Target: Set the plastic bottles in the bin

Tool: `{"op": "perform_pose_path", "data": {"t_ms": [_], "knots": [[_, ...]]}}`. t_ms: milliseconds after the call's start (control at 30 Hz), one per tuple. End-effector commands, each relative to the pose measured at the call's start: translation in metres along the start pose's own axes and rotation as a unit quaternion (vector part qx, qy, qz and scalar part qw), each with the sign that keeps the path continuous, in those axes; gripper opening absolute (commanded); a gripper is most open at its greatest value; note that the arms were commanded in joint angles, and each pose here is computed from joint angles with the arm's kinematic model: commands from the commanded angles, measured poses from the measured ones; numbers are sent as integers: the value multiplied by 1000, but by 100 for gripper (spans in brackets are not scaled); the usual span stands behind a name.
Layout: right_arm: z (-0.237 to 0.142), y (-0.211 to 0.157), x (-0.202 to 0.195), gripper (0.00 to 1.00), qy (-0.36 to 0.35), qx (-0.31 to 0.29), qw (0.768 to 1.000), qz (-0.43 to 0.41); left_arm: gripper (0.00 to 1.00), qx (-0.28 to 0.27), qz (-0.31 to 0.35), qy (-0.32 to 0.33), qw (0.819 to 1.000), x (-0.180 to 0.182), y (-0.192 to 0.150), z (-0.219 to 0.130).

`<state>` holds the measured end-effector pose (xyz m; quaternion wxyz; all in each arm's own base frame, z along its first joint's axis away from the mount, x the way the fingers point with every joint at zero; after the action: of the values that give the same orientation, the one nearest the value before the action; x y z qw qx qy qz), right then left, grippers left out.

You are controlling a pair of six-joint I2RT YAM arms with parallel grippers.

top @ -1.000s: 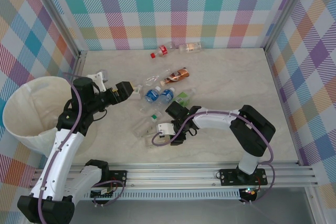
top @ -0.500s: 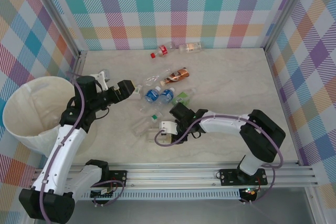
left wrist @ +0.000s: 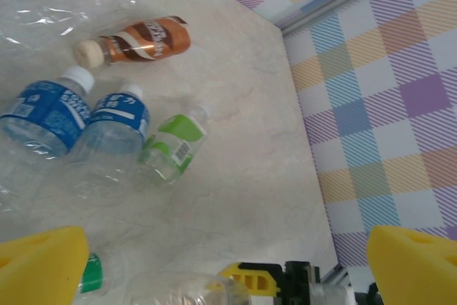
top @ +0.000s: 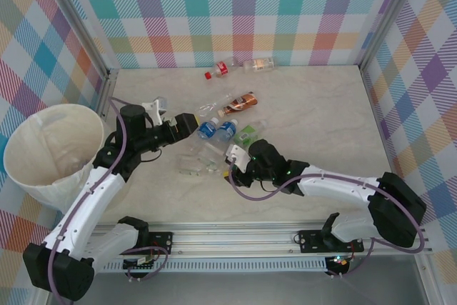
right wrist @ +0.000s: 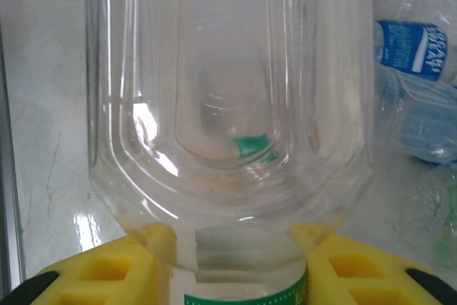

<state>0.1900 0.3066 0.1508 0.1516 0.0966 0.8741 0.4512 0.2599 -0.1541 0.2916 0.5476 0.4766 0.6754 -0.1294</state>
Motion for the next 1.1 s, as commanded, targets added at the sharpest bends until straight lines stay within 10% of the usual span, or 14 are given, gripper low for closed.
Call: {"op": "perform_pose_path", "data": {"t_ms": [0, 767, 1067], "knots": [[-9, 29, -15, 7, -55, -75, 991, 92, 100, 12, 14, -47, 999, -20, -11, -3], [5, 92, -13, 13, -44, -202, 971, 123, 100, 57, 45, 22, 997, 0, -39, 36], [8, 106, 4, 21, 6, -187, 975, 115, 82, 23, 52, 36, 998, 6, -32, 37]]}}
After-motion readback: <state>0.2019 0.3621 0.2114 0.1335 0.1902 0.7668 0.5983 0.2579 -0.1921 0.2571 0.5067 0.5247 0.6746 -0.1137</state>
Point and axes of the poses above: each hand's point on the last joint's axis, 136 mm out from that joint toward the fingers, its own z axis out along the fingers, its own x axis along the line the jaws close on, y = z × x, the point moved 3 cm from there along -z, back along the fingers, and after that the axes turned 14 degrees about -z, right-handed, at the moved point
